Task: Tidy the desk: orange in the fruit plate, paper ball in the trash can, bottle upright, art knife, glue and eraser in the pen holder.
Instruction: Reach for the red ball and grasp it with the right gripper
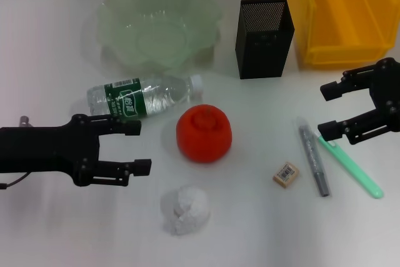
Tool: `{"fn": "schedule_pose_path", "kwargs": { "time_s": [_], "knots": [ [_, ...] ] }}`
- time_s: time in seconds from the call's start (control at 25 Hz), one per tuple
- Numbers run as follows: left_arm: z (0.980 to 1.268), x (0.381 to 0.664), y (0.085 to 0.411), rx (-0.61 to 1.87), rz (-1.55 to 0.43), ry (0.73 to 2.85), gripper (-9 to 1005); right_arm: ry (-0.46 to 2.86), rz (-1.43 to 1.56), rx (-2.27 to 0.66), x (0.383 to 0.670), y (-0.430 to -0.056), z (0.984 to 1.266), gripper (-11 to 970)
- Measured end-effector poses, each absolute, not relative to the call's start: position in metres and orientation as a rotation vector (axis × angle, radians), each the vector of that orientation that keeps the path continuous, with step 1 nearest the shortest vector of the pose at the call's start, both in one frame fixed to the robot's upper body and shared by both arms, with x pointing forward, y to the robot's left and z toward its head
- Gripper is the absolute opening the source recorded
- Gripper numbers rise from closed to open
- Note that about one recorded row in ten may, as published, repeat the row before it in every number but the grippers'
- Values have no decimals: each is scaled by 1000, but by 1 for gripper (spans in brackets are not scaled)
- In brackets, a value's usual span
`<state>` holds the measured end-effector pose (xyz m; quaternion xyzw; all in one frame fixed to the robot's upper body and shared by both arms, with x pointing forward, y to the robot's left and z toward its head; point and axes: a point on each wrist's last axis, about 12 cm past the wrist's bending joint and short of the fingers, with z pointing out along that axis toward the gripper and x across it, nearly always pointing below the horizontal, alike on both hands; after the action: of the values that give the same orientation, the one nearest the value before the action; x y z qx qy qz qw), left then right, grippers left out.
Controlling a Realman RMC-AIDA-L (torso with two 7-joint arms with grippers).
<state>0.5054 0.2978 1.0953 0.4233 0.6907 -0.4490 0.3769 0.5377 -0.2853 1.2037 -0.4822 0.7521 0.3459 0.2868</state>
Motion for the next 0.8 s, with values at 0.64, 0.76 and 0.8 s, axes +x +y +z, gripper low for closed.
{"fn": "schedule_pose_path", "kwargs": {
  "time_s": [0.64, 0.76, 0.8],
  "knots": [
    [1087, 485, 319, 1042, -1155, 1839, 818, 2156, 796, -1381, 574, -188, 1202, 834],
    [1086, 481, 323, 1037, -1156, 1844, 816, 2197, 720, -1432, 582, -158, 1204, 834],
    [1085, 478, 325, 1029, -1155, 1850, 816, 2241, 625, -1467, 587, -137, 1202, 834]
  ]
}}
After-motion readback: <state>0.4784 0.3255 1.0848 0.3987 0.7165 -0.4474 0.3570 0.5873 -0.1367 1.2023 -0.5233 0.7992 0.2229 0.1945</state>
